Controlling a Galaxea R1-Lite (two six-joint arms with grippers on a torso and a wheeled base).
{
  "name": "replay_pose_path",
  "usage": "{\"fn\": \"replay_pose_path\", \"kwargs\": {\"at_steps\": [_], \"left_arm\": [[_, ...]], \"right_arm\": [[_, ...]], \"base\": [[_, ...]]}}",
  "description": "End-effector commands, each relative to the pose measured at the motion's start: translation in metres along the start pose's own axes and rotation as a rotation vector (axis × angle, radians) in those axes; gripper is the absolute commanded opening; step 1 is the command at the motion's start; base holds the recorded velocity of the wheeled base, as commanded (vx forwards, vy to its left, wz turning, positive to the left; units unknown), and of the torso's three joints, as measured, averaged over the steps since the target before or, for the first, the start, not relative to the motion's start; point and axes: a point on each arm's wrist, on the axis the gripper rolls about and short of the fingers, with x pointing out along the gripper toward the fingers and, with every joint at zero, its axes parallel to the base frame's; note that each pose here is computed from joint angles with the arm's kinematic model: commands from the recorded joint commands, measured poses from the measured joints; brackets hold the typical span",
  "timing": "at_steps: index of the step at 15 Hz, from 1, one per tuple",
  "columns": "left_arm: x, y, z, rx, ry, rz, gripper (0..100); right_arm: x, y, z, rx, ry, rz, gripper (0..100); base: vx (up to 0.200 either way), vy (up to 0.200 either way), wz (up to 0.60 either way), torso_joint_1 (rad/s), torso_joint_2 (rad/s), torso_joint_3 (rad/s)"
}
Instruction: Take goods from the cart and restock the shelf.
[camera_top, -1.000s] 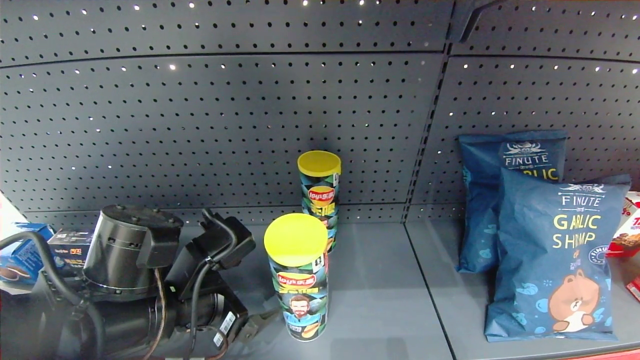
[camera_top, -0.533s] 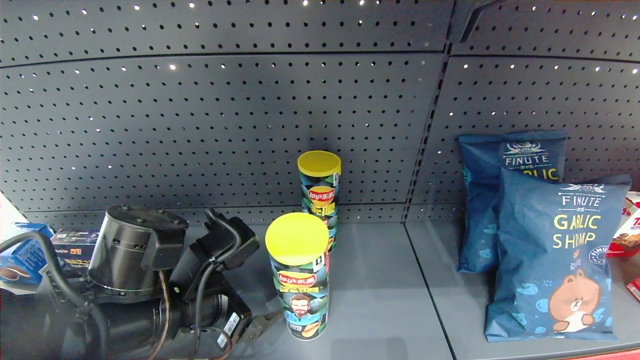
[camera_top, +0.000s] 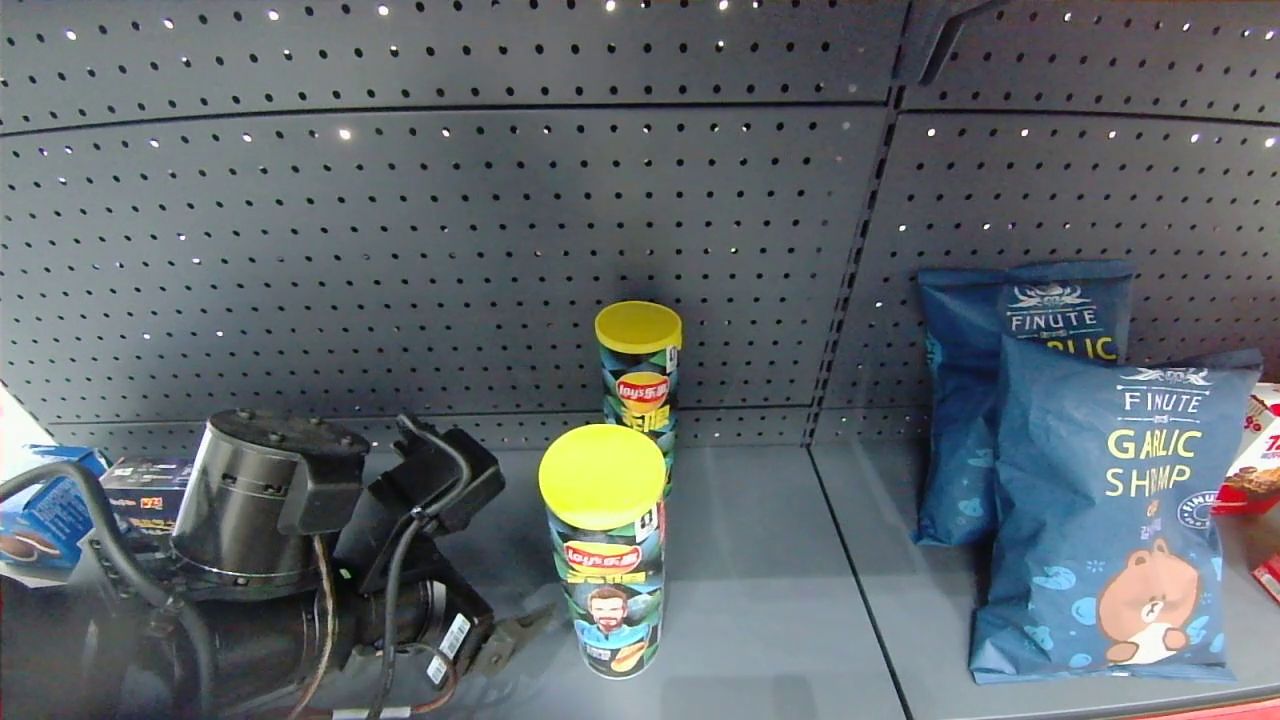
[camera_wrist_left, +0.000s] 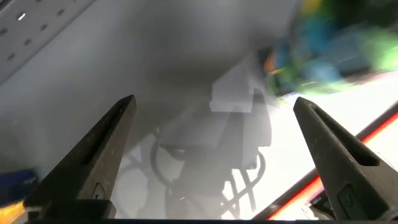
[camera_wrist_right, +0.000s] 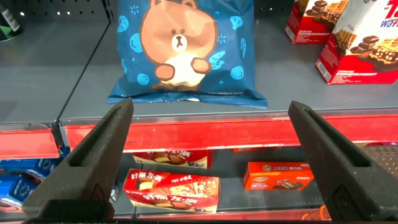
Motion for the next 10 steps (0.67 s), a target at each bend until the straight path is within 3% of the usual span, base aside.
{"fn": "replay_pose_path", "kwargs": {"at_steps": [1, 5, 10], "left_arm": [[0.001, 0.006, -0.003, -0.018, 0.008, 0.02, 100], [0.009, 0.008, 0.001, -0.029, 0.007, 0.025, 100], [0.015, 0.003, 0.012, -0.017, -0.024, 0.011, 100]], "right_arm": [[0.0, 0.0, 0.0, 0.0, 0.001, 0.0, 100], [0.0, 0.0, 0.0, 0.0, 0.001, 0.0, 100], [0.0, 0.0, 0.0, 0.0, 0.001, 0.0, 100]], "base": [[0.0, 0.0, 0.0, 0.0, 0.0, 0.0], [0.0, 0.0, 0.0, 0.0, 0.0, 0.0], [0.0, 0.0, 0.0, 0.0, 0.0, 0.0]]}}
